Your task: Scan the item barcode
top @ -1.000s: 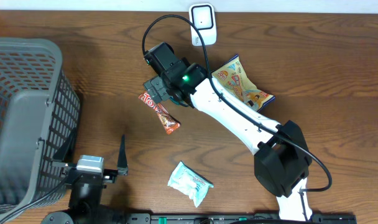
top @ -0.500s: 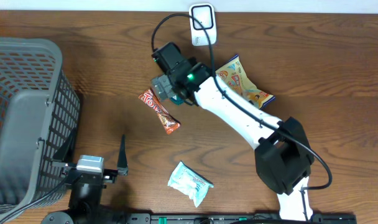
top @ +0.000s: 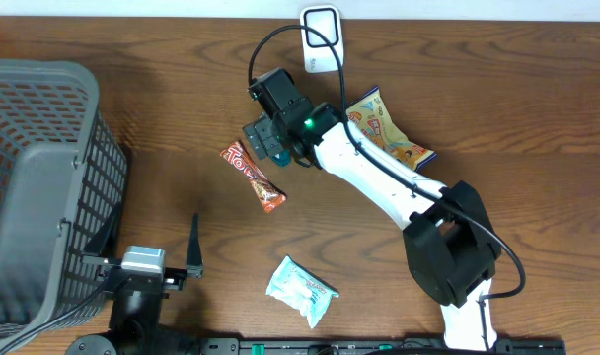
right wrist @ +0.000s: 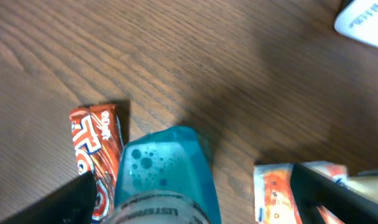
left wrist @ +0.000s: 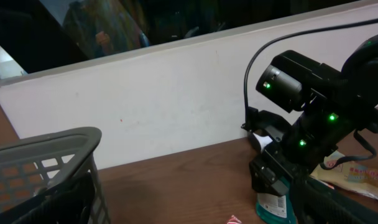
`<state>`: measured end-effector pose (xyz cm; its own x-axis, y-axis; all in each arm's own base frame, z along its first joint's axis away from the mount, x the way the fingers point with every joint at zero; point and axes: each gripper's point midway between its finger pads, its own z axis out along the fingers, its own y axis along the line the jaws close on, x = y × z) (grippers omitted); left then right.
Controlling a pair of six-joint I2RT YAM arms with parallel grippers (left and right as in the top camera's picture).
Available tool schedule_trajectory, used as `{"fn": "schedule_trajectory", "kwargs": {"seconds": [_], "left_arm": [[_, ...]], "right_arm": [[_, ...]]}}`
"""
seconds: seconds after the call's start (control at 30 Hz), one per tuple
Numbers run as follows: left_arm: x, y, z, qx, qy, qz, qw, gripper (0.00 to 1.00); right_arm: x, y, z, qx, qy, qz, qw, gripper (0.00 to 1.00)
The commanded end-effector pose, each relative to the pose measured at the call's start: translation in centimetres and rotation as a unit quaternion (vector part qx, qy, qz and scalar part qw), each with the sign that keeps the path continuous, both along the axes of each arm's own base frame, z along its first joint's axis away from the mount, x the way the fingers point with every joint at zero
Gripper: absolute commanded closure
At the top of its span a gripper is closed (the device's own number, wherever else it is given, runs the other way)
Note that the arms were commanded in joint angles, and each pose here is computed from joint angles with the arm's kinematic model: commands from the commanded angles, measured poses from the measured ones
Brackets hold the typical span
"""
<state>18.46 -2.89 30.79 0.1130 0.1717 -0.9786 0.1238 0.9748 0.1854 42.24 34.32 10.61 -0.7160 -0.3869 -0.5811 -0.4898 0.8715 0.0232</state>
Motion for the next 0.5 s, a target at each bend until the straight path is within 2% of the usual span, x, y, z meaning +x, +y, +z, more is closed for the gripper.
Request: {"fn": "schedule_trajectory", "kwargs": {"seconds": [0.0,0.07,0.13,0.17,0.2,0.23,0.27,0.47], "left_arm": [[-0.1,0.2,0.3,0.004,-0.007,0.005,1.0,0.0],[-0.1,0.2,0.3,0.004,-0.007,0.005,1.0,0.0],[-0.1,0.2,0.3,0.004,-0.007,0.005,1.0,0.0],[-0.1,0.2,0.3,0.004,-0.007,0.005,1.0,0.0],[-0.1,0.2,0.3,0.004,-0.007,0.005,1.0,0.0],[-0.1,0.2,0.3,0.004,-0.007,0.005,1.0,0.0],[-0.1,0.2,0.3,0.004,-0.007,0.005,1.0,0.0],[-0.1,0.2,0.3,0.004,-0.007,0.005,1.0,0.0]], "right_arm": [[-0.4,-0.1,-0.3,0.0,0.004,0.002,1.0,0.2],[-0.4,-0.1,-1.0,-0.004,0.009,0.002,1.0,0.29],[-0.2,0.0,-1.7,-0.006,0.008,0.001,1.0,0.54],[0.0,0.1,-2.0,-0.006,0.007,0.0,1.0,0.62],[0.3,0.2,-2.0,-0.003,0.003,-0.001,1.0,0.8],[0.5,0.2,-1.9,-0.001,0.0,-0.002,1.0,0.92],[0.7,0.3,-1.8,0.002,-0.003,-0.003,1.0,0.99],[0.6,0.6,-1.6,0.014,0.001,0.004,1.0,0.99]]}}
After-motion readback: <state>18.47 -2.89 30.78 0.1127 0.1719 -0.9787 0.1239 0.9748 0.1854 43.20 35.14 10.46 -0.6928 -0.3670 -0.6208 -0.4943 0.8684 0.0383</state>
